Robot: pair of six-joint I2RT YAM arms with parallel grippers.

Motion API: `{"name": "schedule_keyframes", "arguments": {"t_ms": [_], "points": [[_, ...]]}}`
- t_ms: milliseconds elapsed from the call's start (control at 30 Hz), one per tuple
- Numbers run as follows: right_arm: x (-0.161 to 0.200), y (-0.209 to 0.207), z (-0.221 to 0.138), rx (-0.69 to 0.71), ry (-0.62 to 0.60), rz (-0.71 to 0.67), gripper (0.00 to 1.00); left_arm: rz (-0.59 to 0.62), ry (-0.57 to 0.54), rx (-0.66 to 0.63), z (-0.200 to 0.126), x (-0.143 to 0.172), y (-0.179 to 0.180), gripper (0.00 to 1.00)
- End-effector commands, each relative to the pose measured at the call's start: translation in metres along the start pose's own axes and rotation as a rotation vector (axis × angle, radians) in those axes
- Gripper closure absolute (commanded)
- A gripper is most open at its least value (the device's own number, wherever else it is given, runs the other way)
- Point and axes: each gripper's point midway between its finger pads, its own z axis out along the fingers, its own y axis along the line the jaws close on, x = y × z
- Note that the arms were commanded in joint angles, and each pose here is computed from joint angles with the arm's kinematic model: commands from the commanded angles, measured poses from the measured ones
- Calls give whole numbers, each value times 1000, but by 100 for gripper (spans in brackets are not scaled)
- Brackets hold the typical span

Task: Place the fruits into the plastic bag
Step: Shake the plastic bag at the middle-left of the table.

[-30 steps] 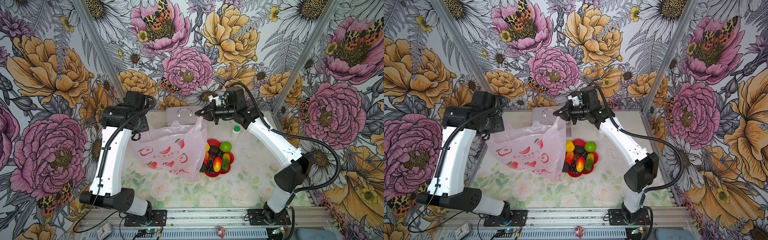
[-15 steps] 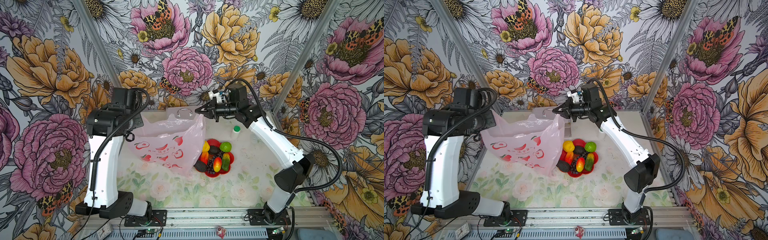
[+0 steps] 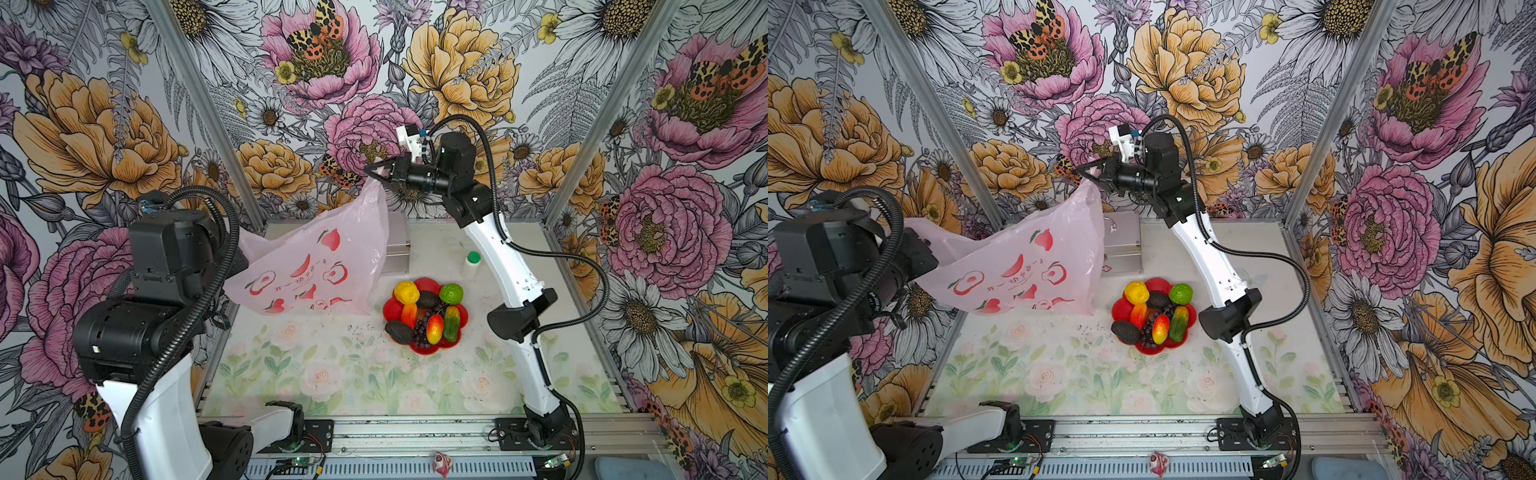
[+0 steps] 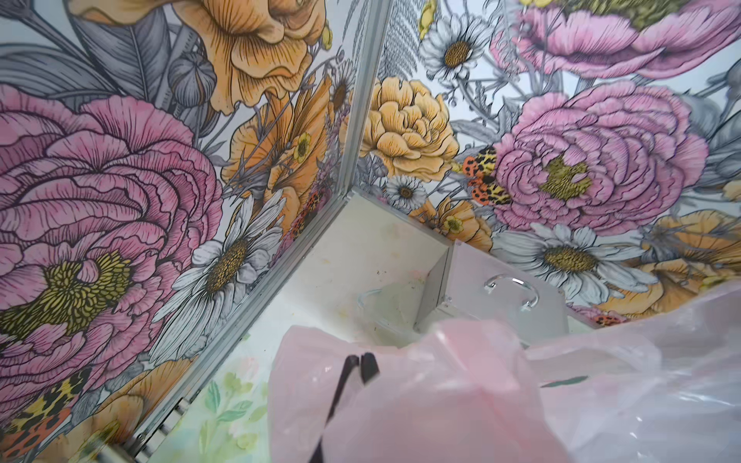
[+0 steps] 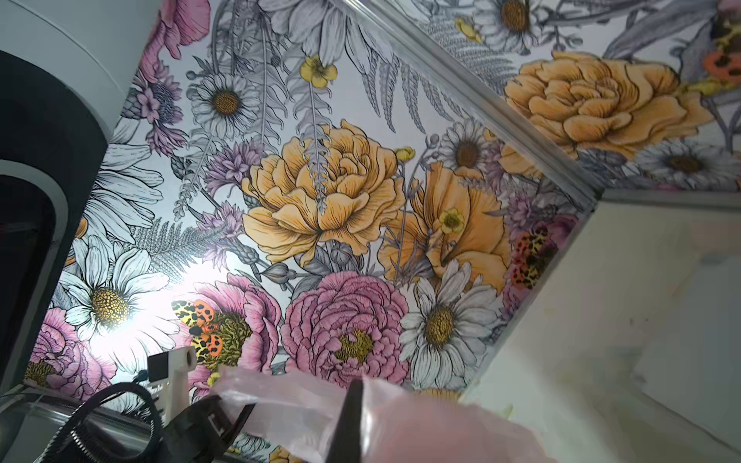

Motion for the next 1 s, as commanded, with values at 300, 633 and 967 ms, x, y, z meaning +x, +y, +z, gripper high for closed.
{"name": "schedule_keyframes", "arguments": {"t_ms": [300,633,967], "points": [[11,125,-77,-44,-32,-426,100,-177,-301,312,-48,-53,-28,100],[133,-15,-112,358,379,32,100,-376,183,163,14,118,3,100],[-43,84,-85,224,-227,-486,100,-171,-33,254,48,-36,-90,100]]}}
